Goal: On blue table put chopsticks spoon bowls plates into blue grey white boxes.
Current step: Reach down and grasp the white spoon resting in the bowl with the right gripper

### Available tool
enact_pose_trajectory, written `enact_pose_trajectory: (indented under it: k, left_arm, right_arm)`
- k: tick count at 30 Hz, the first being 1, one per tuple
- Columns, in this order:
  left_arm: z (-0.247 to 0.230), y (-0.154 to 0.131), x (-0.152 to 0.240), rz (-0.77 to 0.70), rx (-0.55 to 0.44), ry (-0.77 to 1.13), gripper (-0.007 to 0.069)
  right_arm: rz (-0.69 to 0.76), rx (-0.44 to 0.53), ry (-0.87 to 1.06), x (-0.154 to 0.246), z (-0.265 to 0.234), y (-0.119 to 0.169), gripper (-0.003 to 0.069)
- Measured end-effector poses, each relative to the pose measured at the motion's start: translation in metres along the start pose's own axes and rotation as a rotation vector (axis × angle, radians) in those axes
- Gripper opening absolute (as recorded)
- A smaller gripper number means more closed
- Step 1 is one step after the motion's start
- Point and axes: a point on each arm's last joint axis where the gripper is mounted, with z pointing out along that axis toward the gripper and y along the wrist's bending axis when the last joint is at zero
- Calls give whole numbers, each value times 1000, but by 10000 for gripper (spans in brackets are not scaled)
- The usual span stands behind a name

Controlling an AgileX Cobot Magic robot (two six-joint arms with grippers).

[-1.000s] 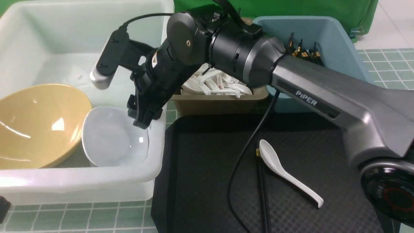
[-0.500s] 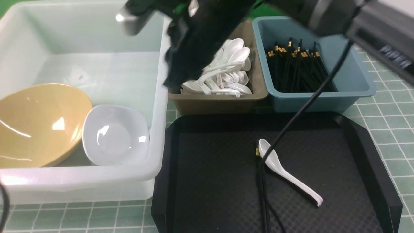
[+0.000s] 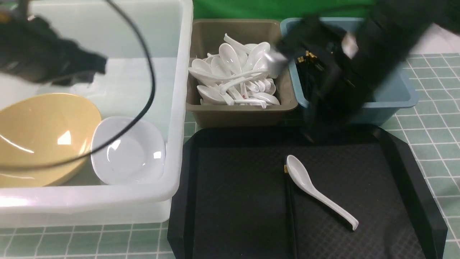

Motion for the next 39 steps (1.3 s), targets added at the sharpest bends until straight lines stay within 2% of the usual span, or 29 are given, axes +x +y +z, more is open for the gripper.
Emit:
enact_pose_trajectory:
  k: [1, 3, 5, 6, 12, 19, 24, 25, 31, 35, 39]
  left_arm:
    - [-1, 0, -1, 3, -4, -3, 5]
    - [38, 5, -14, 32, -27, 65, 5]
    - [54, 7, -17, 43, -37, 91, 5]
    - [80, 10, -21, 59, -51, 123, 5]
    - [128, 13, -18, 43, -63, 149, 5]
    - [159, 16, -8, 19, -84, 202, 5]
    - [162, 25, 5, 53, -180, 337, 5]
    - [161, 29, 6, 66, -225, 365, 5]
    - [157, 34, 4, 70, -308, 368, 5]
    - [146, 32, 2, 51, -293, 370, 5]
    - [128, 25, -1, 28, -219, 361, 5]
  right_arm:
    - [0, 2, -3, 3, -1, 1, 64]
    - [15, 20, -47, 43, -7, 14, 64]
    - [22, 28, -66, 60, -10, 19, 64]
    - [48, 50, -129, 90, -12, 29, 64]
    - [106, 82, -274, 132, -11, 42, 64]
    - [178, 24, -300, 132, -2, 46, 64]
    - [193, 9, -293, 131, 1, 46, 64]
    - [193, 11, -298, 130, 1, 46, 64]
    - [192, 12, -301, 130, 1, 46, 65]
    - [188, 15, -306, 130, 1, 46, 67]
    - [187, 18, -316, 129, 0, 45, 69]
